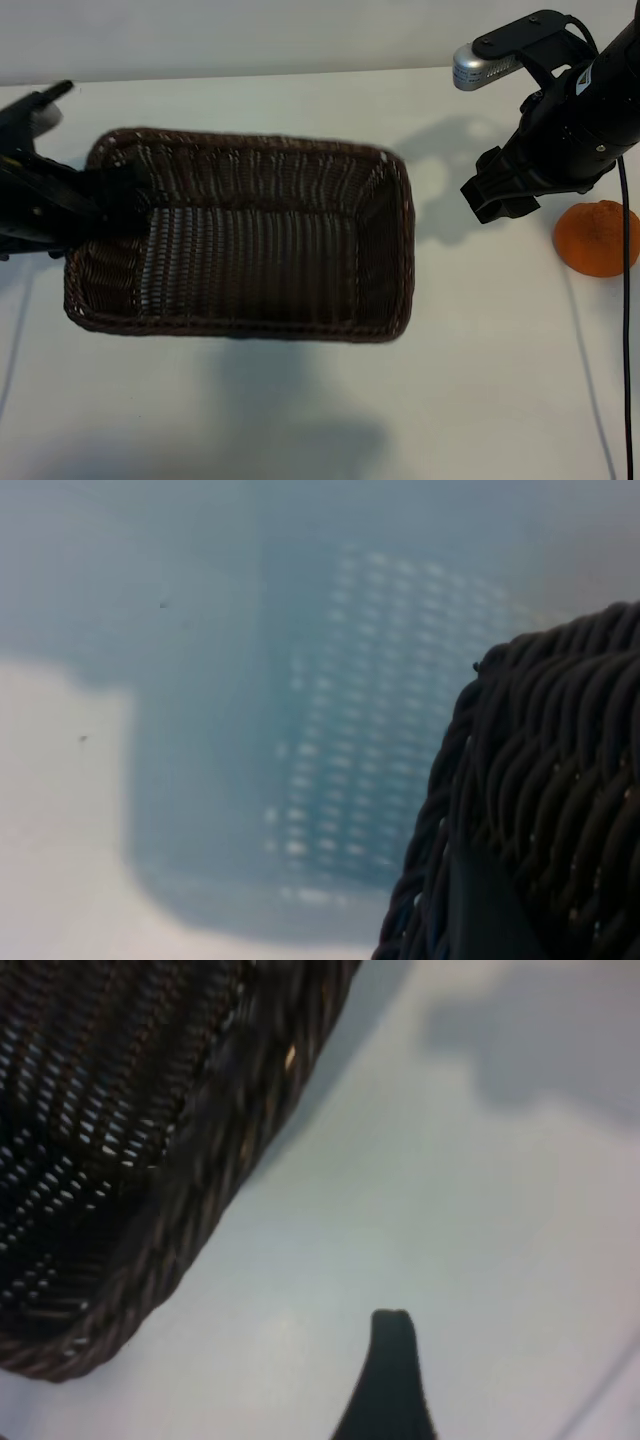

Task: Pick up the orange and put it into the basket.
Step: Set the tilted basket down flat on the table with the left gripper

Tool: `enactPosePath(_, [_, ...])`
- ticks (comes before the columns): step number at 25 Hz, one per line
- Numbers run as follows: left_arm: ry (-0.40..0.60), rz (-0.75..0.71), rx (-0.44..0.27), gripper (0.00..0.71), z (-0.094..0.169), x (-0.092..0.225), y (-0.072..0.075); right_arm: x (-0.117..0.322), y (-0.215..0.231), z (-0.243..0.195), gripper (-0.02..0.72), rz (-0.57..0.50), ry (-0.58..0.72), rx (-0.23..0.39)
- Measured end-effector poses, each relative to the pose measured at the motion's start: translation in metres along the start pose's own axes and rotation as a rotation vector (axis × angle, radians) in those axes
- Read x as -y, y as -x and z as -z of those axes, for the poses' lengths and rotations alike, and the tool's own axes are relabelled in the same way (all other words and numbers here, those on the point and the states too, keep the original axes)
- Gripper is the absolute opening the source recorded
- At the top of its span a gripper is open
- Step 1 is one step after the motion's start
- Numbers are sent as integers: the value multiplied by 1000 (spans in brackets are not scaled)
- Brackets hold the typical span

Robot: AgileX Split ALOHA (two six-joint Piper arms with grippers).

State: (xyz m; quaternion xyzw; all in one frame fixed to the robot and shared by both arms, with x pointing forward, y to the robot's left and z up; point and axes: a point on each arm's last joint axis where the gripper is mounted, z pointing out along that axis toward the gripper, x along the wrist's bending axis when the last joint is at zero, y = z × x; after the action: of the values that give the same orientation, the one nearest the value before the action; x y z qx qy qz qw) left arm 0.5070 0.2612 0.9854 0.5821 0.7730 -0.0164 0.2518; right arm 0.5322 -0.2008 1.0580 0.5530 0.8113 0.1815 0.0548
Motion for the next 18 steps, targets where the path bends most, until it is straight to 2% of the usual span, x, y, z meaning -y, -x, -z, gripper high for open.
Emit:
enactPosePath(7, [30, -12, 105, 324, 4, -6, 3, 0, 0, 0, 572, 0, 0, 0])
enactPosePath(14, [68, -30, 124, 324, 3, -31, 12, 0, -1, 0, 572, -5, -1, -6])
enactPosePath(18, [54, -19, 121, 324, -11, -46, 13, 0, -1, 0, 572, -7, 0, -9])
